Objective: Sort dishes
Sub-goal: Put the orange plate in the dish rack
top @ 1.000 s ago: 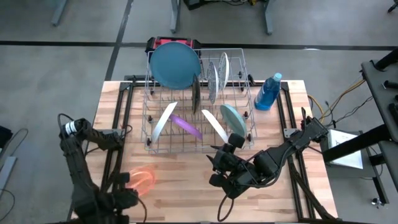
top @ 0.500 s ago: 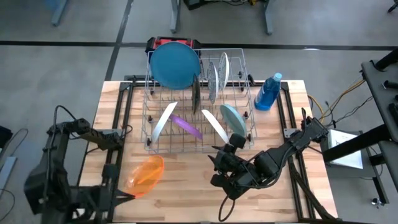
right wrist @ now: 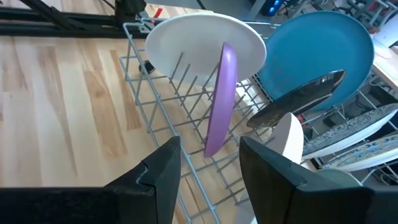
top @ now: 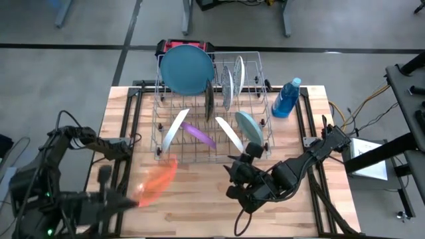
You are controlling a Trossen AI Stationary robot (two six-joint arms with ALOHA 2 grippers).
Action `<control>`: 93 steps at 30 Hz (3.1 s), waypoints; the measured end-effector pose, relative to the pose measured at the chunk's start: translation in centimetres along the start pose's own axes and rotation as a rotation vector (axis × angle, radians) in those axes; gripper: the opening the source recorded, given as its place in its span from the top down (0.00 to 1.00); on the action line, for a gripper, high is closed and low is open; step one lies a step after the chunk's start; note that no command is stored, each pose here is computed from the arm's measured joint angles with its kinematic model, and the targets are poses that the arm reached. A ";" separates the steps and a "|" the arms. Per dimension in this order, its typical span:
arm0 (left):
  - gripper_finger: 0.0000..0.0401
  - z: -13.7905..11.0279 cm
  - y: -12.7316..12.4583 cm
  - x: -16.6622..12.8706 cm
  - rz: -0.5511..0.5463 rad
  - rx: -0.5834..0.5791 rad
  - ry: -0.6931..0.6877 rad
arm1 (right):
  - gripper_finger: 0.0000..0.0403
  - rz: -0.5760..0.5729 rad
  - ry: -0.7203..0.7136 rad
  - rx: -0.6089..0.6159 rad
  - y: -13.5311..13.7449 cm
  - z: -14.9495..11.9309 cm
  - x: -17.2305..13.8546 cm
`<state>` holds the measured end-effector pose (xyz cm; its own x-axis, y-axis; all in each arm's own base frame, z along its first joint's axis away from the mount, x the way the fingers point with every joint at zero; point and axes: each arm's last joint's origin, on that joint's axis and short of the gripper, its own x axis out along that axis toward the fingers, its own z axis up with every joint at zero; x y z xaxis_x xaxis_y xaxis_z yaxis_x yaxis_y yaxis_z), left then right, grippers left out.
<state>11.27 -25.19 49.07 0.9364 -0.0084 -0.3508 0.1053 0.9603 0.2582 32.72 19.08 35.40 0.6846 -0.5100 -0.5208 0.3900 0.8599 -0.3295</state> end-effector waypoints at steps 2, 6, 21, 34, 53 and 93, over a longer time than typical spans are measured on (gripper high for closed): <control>1.00 -0.2 1.2 -0.2 0.076 0.007 0.001 | 0.62 -0.003 0.005 -0.007 -0.1 -0.1 0.0; 1.00 0.5 3.1 0.1 0.205 0.048 -0.052 | 0.62 -0.018 0.013 -0.027 -0.4 -0.2 -0.1; 1.00 -0.7 10.8 10.2 0.868 0.547 0.279 | 0.63 -0.051 -0.099 0.155 -11.9 3.9 -3.4; 1.00 -5.2 16.0 16.6 1.037 0.774 0.669 | 0.61 0.426 -0.433 0.608 -25.0 8.3 -5.1; 1.00 -8.9 13.3 21.8 0.953 1.009 0.815 | 0.65 0.341 -0.405 0.263 -23.5 9.6 2.3; 1.00 -9.0 13.6 22.0 0.980 0.948 0.788 | 0.67 0.532 -0.383 0.506 -26.7 10.3 5.1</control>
<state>30.27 -9.77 36.81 0.3925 0.9198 0.0007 0.0328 -0.0147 0.9994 32.13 -6.24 49.61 0.9827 -0.0678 -0.1726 0.1222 0.9370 0.3272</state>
